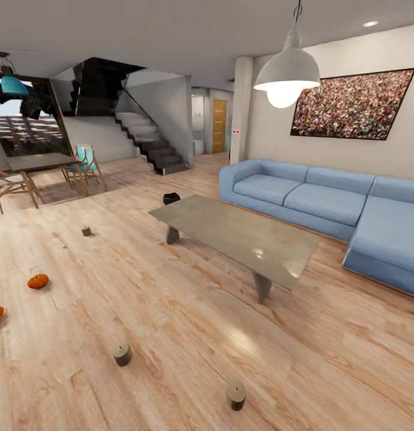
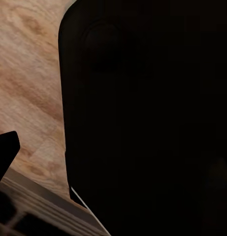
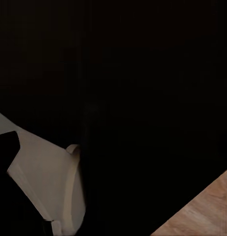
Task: Place each of the two pumpkins and all three candles from the living room inside a cabinet in the living room (use any cabinet), then make sure every cabinet is closed, and position the cauldron so it is next to a table in the living room.
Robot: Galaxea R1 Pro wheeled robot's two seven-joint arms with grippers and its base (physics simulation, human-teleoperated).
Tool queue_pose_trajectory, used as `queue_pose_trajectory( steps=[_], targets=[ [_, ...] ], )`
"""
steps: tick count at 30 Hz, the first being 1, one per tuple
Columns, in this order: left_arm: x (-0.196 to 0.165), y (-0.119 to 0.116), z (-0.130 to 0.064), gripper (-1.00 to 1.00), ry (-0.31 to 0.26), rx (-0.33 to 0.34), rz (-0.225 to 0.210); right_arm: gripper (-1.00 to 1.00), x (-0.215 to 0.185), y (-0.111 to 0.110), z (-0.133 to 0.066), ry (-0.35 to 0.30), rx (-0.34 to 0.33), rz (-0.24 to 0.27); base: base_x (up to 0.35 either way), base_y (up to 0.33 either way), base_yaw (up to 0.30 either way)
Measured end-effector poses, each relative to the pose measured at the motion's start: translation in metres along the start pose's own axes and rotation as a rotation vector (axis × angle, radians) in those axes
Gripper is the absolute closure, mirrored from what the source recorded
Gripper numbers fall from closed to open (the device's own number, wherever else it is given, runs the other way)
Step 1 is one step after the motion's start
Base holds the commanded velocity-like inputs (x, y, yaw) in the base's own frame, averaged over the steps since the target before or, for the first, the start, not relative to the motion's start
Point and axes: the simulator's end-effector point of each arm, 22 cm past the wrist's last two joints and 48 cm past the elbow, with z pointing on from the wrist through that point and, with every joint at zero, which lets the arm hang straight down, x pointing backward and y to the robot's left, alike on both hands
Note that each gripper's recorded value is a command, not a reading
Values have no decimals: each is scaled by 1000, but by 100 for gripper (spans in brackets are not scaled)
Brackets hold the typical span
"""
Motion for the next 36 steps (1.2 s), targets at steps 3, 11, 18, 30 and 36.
queue_pose_trajectory(
  steps=[3, 11, 18, 30, 36],
  targets=[
    [-1, 0, 0, -100, -6, -1, -1, -100, 0, 0, 0, -3, -1, 3, 0, 0, 281],
    [-19, -4, 1, -100, -42, 2, -12, -100, -12, 5, 0, -29, -7, -23, 0, 0, 284],
    [-31, -1, 1, -100, -68, -3, -18, -100, -29, 6, -1, -64, -7, -26, 0, 0, 287],
    [-32, 3, 1, -100, -70, -8, -21, -100, -45, 12, -3, -96, -17, -30, 60, 19, 287],
    [-33, 7, 0, -100, -77, -13, -25, -100, -49, 12, -3, -108, -18, -29, 274, 119, 287]
  ],
)
